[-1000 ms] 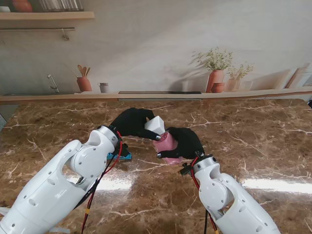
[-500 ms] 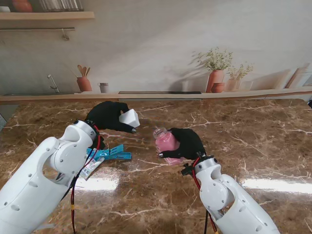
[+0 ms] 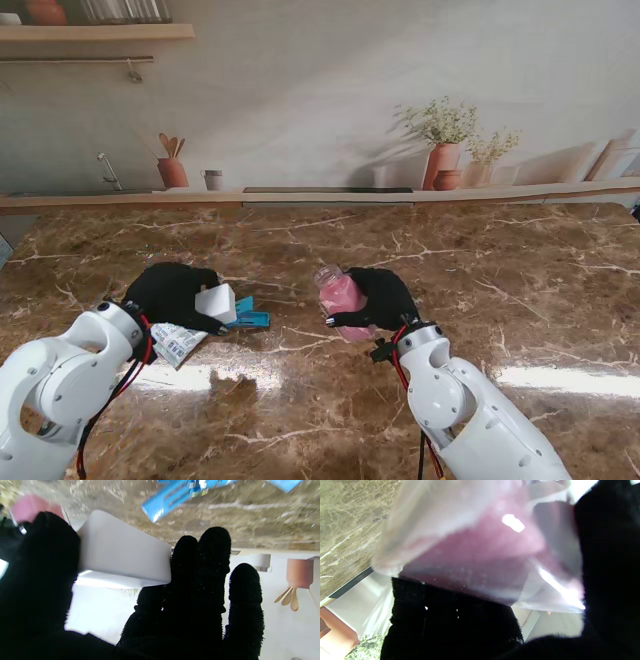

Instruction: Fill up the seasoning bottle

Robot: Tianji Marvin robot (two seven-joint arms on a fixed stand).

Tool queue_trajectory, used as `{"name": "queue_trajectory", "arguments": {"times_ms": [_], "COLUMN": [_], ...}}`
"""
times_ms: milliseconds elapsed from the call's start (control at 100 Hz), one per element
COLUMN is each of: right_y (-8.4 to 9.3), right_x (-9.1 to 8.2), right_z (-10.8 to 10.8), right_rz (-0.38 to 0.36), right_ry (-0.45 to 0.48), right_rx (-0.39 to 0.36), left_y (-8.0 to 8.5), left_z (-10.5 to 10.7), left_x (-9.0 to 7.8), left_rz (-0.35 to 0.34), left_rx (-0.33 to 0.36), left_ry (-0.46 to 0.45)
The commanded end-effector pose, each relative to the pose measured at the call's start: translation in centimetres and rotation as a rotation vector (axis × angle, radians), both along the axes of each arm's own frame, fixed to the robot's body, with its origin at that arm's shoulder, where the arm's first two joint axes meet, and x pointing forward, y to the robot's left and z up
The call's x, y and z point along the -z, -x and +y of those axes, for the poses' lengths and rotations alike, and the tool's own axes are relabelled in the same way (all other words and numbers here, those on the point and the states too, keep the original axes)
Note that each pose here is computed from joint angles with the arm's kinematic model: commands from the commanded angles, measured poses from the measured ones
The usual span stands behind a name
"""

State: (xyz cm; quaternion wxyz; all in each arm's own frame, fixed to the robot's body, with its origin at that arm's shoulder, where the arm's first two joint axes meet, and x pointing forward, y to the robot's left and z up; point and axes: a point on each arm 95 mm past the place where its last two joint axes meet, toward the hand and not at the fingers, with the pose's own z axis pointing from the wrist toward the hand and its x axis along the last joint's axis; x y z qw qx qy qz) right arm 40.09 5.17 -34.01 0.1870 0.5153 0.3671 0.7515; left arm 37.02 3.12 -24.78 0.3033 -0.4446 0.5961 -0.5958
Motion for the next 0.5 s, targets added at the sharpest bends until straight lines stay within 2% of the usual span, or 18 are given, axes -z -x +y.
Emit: {"name": "queue_trajectory", "arguments": {"times_ms": [0,190,370,490], "right_y": [0.0,-0.3,-0.3,-0.4], "right_x": [0.2,0.6,0.5,0.3], "right_z": [0.4,1.0,1.4,1.5], "right_rz": [0.018,0.039,0.039,0.039], "right_ry": [-0.002,0.002,0.007,0.012], "right_rx": [-0.007,-0.02,-0.025,-0.028], "left_y": [1.5,4.3,5.7,6.1], "left_z": [0.5,1.5,1.3,0.9], "left_x": [2.0,3.8,5.2,6.0], "left_rz": [0.055,0.077,0.122,0.138], "left_rx": [0.013,0.054,0.119,0.161], "left_ry": [-0.024,-0.074,-0.118,-0.144]}}
